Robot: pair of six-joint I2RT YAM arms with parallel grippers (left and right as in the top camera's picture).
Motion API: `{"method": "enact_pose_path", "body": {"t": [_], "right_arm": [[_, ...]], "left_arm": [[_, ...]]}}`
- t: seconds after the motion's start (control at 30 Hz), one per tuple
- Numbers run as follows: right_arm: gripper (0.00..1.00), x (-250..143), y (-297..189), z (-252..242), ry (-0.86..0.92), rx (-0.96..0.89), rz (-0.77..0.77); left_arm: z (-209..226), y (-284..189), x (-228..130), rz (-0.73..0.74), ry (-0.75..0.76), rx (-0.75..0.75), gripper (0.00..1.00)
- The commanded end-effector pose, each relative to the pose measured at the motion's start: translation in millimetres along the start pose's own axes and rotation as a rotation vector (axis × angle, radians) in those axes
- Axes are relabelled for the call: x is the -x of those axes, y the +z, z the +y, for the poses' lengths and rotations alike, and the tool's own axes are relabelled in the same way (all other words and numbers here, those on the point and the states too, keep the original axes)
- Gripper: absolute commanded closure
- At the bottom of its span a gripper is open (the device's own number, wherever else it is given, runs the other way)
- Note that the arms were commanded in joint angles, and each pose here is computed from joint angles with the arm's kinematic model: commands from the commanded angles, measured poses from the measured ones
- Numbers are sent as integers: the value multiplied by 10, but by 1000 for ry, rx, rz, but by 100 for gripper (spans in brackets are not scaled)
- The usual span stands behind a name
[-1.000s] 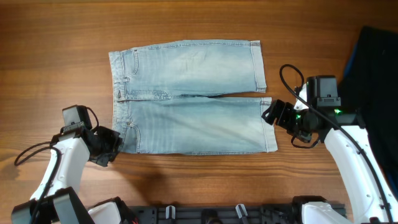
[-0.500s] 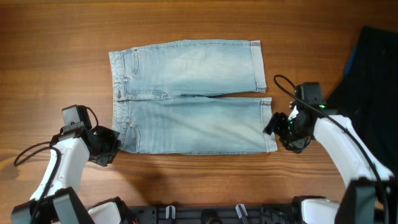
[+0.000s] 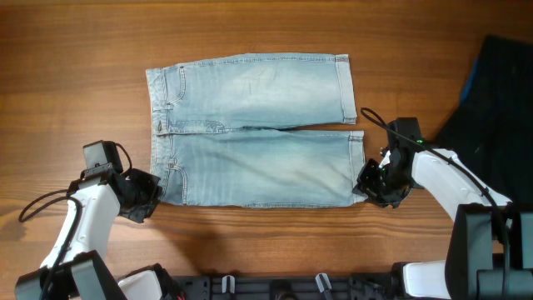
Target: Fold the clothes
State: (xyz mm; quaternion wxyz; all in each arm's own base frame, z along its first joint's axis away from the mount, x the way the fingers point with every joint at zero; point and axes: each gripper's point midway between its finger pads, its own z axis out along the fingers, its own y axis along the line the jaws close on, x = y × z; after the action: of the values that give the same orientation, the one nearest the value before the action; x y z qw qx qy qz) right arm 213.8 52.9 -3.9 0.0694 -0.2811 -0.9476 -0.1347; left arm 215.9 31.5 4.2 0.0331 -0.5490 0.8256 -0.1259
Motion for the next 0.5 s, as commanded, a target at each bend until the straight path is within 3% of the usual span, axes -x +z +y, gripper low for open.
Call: {"method": "enact_pose_path", "body": {"t": [0.0,0.1,0.37,0.4,0.47], "right_arm": [[80,-90,85,-25,9,6,47],[83,-54,84,-82,6,-27,25],[75,-145,78,-230,21,-74,63],[76,-167,83,-225,24,-66,73],[87,-210,87,-181,23,-38,95]], "left_arm": [[12,6,2,1,1,0,81],[12,6,2,1,1,0,81],[11,6,3,0,5,0,80],[11,6,2,0,5,-1,80],[11,6,2,0,5,-1,80]]}}
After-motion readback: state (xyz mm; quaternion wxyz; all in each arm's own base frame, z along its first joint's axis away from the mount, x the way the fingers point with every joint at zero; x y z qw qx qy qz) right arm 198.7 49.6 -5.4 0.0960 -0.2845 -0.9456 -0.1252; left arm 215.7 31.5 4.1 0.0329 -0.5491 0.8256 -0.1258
